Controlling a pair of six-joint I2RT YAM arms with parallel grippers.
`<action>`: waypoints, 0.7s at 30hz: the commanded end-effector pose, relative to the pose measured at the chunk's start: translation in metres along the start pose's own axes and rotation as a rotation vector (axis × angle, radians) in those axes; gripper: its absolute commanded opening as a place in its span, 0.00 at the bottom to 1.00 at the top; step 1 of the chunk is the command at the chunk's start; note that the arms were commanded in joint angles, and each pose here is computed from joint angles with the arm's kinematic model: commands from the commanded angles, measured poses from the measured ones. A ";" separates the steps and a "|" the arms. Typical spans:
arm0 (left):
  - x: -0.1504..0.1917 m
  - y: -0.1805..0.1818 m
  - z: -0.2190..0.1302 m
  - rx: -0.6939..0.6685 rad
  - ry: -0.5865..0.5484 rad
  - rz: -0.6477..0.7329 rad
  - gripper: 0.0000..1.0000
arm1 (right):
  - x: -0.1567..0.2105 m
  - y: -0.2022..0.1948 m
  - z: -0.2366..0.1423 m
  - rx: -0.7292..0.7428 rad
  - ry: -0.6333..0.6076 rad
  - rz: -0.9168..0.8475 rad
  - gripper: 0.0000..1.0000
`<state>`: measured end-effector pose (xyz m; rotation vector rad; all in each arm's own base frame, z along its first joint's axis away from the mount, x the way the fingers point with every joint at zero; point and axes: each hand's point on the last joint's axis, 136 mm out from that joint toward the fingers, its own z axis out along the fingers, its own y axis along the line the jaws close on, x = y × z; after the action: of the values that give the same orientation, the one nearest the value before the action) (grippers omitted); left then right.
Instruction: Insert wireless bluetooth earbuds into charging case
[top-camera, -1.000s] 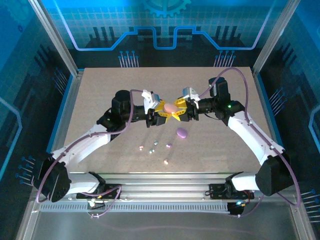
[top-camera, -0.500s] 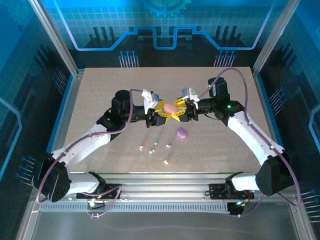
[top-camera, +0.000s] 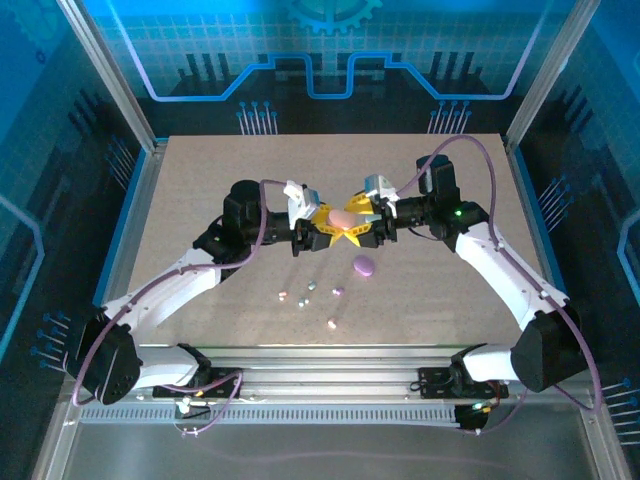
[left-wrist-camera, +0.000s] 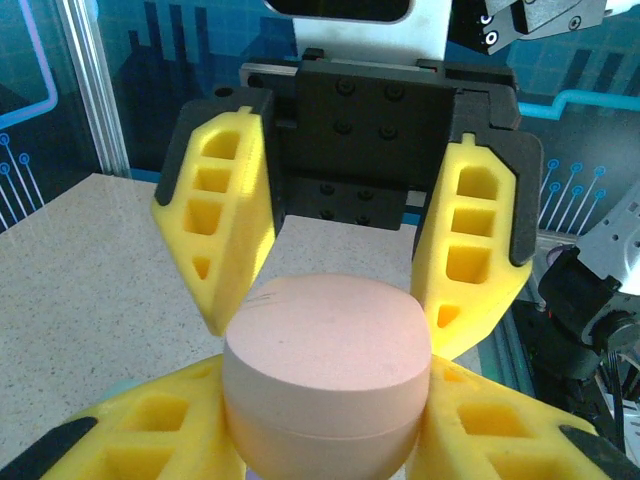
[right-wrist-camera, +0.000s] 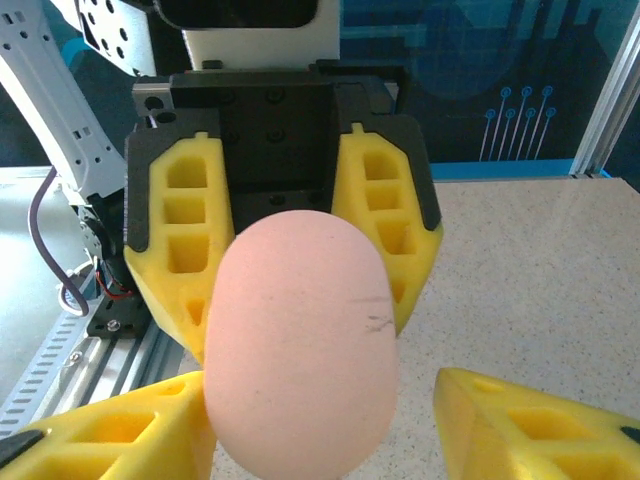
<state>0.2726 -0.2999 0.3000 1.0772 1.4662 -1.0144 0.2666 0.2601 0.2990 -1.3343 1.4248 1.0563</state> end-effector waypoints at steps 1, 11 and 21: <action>0.004 -0.016 -0.001 0.062 0.018 0.029 0.34 | -0.017 -0.001 -0.007 0.006 -0.034 -0.012 0.62; 0.002 -0.018 -0.001 0.073 0.011 0.020 0.34 | -0.011 -0.021 -0.008 0.132 -0.001 0.004 0.66; 0.001 -0.020 0.000 0.089 0.002 0.006 0.34 | -0.011 -0.034 -0.013 0.241 -0.009 -0.025 0.62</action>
<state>0.2765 -0.2978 0.2953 1.0688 1.4901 -0.9889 0.2770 0.2553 0.3026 -1.2402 1.4856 0.9875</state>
